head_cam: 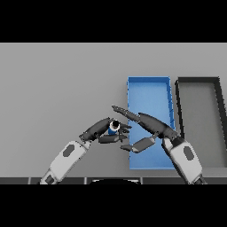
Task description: Pick up the blue pipe and place it into the blue bin.
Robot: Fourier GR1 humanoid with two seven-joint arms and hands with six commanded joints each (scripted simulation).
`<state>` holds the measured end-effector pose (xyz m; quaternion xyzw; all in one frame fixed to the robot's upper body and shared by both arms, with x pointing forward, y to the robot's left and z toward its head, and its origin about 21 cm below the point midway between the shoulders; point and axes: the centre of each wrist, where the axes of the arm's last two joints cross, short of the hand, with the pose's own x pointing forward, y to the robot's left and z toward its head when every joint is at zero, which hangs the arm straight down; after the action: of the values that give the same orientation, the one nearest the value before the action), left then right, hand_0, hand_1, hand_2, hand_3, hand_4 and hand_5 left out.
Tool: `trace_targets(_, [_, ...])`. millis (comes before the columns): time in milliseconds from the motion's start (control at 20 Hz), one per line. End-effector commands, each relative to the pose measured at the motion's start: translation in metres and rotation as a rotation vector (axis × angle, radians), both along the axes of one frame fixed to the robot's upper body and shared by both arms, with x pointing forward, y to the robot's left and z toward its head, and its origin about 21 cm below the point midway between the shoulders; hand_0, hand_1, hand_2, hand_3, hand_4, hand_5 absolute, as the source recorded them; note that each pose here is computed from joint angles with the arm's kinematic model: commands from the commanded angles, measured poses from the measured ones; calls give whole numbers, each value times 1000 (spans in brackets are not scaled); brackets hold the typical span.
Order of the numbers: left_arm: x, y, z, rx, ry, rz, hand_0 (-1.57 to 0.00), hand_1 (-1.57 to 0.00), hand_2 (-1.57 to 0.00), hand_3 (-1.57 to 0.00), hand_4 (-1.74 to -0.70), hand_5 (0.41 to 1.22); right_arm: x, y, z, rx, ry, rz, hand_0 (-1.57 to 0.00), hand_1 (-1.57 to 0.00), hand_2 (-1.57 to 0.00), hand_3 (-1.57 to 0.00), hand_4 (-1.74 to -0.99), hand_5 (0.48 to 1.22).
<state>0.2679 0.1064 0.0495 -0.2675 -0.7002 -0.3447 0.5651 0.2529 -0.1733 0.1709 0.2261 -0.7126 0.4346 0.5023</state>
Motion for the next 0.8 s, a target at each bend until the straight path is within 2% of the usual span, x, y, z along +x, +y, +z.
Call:
trace_targets(0, [0,0,-1,-8,-14,-5,-1571,-1571,-1571,-1452,-1729,1221,1,2,3,4,-11,21,1,1,1,1,-1270,530])
trace_targets(100, [0,0,1,-29,-19,-15,-1571,-1571,-1571,-1484,-1731,1221,8,20,3,-11,0,60,1,1,1,1,-1251,535])
trace_targets(150, [2,1,0,-24,-5,-15,-1571,-1571,-1571,-1494,-1732,1221,9,27,2,-24,7,74,1,1,1,1,-1241,532])
trace_targets(200, [4,-2,2,-20,10,-21,-1571,-1571,-1571,-1504,-1730,1221,15,31,2,-37,7,72,1,1,1,1,-1233,528])
trace_targets(350, [4,0,1,-22,8,-33,-1571,-1571,-1571,-1515,-1733,1221,24,46,4,-48,27,76,1,1,1,1,-1222,512])
trace_targets(500, [4,4,0,-7,16,-33,-1571,-1571,-1571,-1450,-1723,1221,34,57,6,-58,30,117,1,-13,-42,1,-1231,512])
trace_targets(550, [1,3,0,-28,22,-48,-1571,-1571,-1571,-1474,-1720,1221,37,61,4,-74,40,132,-14,-36,-68,-11,-1241,516])
trace_targets(600, [4,2,2,-32,27,-52,-1571,-1567,-1571,-1395,-1717,1221,39,64,5,-73,37,147,-54,-83,-115,-43,-1268,519])
trace_targets(650, [5,1,1,-25,-21,-57,-1496,-1393,-1367,-1150,-1630,1221,41,67,7,-81,41,162,-138,-166,-193,-106,-1308,523])
trace_targets(750, [6,2,5,122,-61,-24,-993,-895,-875,-736,-1587,1221,39,71,4,-103,40,193,-478,-500,-500,-375,-1390,538])
